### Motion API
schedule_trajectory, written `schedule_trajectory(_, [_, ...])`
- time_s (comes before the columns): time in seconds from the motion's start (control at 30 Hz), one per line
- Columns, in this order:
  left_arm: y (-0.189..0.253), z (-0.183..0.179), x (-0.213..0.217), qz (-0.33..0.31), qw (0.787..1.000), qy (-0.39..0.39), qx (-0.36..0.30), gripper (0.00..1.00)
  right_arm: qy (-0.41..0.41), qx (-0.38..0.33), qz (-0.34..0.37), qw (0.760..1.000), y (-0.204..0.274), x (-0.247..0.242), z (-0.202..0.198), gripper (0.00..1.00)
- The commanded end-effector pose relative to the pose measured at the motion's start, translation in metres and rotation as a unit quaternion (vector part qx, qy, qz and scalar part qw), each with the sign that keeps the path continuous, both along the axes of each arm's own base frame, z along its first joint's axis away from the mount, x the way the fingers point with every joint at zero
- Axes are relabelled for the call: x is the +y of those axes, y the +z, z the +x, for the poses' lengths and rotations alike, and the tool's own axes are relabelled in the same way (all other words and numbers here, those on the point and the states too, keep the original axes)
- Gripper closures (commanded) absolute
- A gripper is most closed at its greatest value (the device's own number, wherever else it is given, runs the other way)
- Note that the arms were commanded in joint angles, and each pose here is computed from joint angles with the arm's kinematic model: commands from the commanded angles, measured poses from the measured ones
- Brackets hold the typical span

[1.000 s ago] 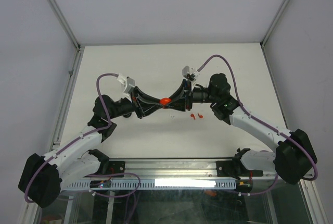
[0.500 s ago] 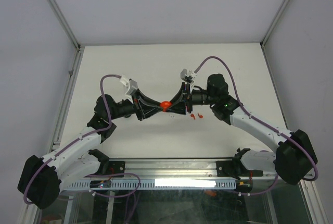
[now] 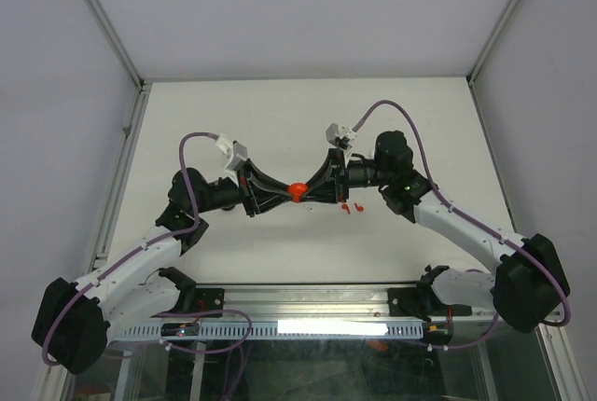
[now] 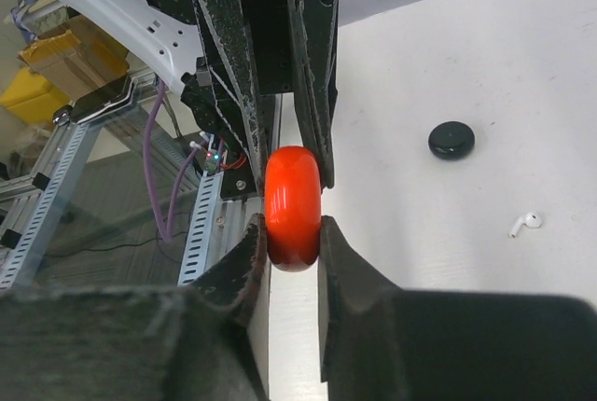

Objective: Insert the wireless bluetooth earbuds into the charging case
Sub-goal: Pick up the charging case at the center of the board.

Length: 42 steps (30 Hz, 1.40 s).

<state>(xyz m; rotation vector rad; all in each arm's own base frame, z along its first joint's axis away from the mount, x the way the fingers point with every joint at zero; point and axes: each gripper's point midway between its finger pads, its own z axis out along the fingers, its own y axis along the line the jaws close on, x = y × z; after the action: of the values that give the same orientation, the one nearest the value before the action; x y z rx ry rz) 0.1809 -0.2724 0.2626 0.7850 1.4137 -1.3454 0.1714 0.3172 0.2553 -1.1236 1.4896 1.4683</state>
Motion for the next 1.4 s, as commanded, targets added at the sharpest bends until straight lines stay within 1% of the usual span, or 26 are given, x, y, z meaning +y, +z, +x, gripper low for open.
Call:
schedule_trajectory(0.0, [0.018,-0.001,-0.002,-0.020,1.000,-0.005,-0.023,0.76,0.036,-0.053,0.044,0.997,0.033,0.002,-0.009,0.93])
schedule_trajectory(0.1, [0.018,0.001,-0.001,-0.032,0.999,0.005,-0.015,0.65,0.029,-0.054,0.052,0.997,0.036,0.002,-0.007,0.94])
schedule_trajectory(0.17, [0.018,0.001,0.000,-0.042,0.999,0.007,-0.015,0.61,0.025,-0.054,0.059,0.996,0.038,0.003,-0.006,0.94])
schedule_trajectory(0.33, [0.019,-0.001,-0.002,-0.054,0.999,0.000,-0.005,0.61,0.024,-0.052,0.068,0.996,0.040,0.005,-0.007,0.94])
schedule_trajectory(0.57, [0.024,-0.003,-0.002,-0.066,0.998,-0.007,-0.014,0.64,0.033,-0.051,0.067,0.996,0.038,0.011,-0.010,0.93])
schedule_trajectory(0.63, [0.024,-0.004,-0.003,-0.068,0.998,-0.014,-0.012,0.66,0.035,-0.047,0.064,0.996,0.035,0.014,-0.010,0.93])
schedule_trajectory(0.67, [0.024,-0.004,-0.004,-0.068,0.997,-0.016,-0.010,0.69,0.037,-0.046,0.064,0.996,0.035,0.014,-0.011,0.93])
schedule_trajectory(0.8, [0.020,-0.005,-0.006,-0.061,0.998,-0.026,-0.010,0.85,0.040,-0.049,0.066,0.996,0.036,0.015,-0.012,0.92])
schedule_trajectory(0.87, [0.019,-0.006,-0.005,-0.057,0.998,-0.027,-0.017,0.93,0.040,-0.052,0.062,0.996,0.036,0.014,-0.013,0.88])
schedule_trajectory(0.93, [0.019,-0.007,-0.004,-0.050,0.998,-0.025,-0.030,0.99,0.037,-0.054,0.060,0.996,0.037,0.013,-0.013,0.80])
schedule_trajectory(1.0, [0.018,-0.009,-0.003,-0.041,0.998,-0.026,-0.044,1.00,0.030,-0.058,0.060,0.996,0.040,0.012,-0.011,0.68])
schedule_trajectory(1.1, [0.016,-0.011,-0.002,-0.027,0.998,-0.029,-0.058,1.00,0.019,-0.061,0.058,0.996,0.041,0.012,-0.009,0.57])
schedule_trajectory(1.2, [0.016,-0.015,0.000,-0.021,0.996,-0.034,-0.074,1.00,0.013,-0.062,0.056,0.996,0.043,0.012,-0.007,0.53])
schedule_trajectory(1.37, [0.013,-0.017,0.001,-0.010,0.995,-0.035,-0.095,1.00,-0.006,-0.059,0.057,0.997,0.046,0.007,0.001,0.53])
